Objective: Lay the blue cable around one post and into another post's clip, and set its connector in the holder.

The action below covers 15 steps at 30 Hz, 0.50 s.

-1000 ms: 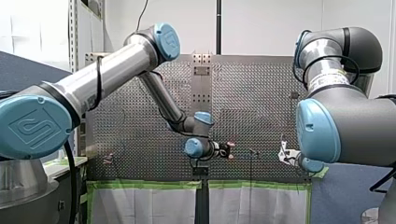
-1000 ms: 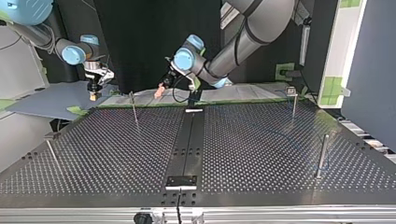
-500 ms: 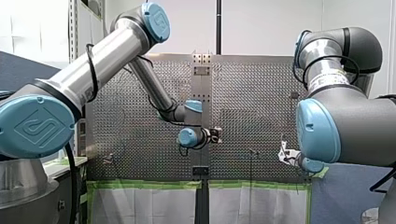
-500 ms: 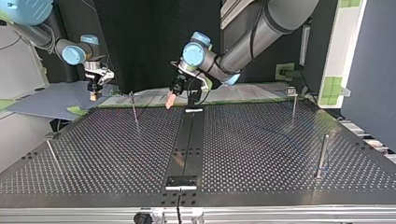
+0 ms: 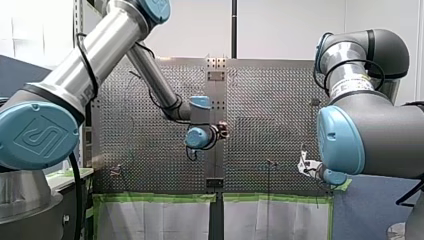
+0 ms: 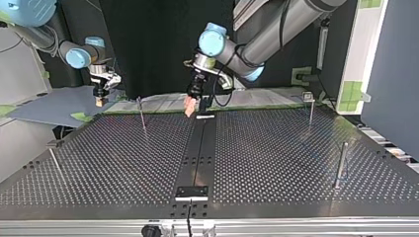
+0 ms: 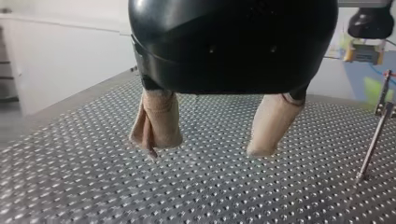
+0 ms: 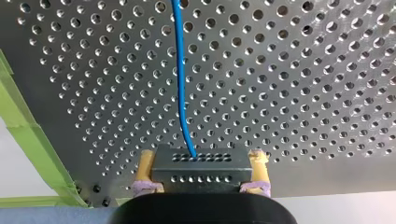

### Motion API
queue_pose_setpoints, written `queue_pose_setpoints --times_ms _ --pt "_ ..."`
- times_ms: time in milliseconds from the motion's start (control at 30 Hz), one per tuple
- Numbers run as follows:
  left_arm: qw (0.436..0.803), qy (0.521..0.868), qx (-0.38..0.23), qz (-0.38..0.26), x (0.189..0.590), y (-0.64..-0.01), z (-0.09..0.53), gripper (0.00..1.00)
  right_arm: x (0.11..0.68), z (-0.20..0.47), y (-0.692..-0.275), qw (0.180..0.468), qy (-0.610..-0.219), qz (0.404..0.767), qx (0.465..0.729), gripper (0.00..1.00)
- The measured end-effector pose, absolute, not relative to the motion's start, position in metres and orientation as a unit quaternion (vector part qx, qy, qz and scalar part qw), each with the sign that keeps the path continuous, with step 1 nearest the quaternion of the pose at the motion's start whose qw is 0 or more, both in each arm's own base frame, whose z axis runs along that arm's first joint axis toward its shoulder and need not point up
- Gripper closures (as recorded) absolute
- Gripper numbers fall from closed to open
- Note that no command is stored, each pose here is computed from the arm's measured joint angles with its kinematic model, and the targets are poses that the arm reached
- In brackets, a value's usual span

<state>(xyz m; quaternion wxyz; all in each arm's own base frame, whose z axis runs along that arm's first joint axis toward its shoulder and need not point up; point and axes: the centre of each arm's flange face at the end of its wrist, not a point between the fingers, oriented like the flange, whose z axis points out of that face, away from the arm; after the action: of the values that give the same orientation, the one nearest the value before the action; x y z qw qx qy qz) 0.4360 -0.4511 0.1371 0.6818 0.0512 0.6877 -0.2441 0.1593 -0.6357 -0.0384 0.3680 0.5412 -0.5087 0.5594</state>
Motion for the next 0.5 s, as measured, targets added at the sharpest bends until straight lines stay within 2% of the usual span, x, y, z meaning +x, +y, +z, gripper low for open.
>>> queue_pose_setpoints --times_ms 500 --pt "0.665 0.706 -0.007 -0.244 0.392 -0.407 0.165 0.00 0.159 -0.040 -0.635 0.366 -0.510 0.560 0.541 1.00"
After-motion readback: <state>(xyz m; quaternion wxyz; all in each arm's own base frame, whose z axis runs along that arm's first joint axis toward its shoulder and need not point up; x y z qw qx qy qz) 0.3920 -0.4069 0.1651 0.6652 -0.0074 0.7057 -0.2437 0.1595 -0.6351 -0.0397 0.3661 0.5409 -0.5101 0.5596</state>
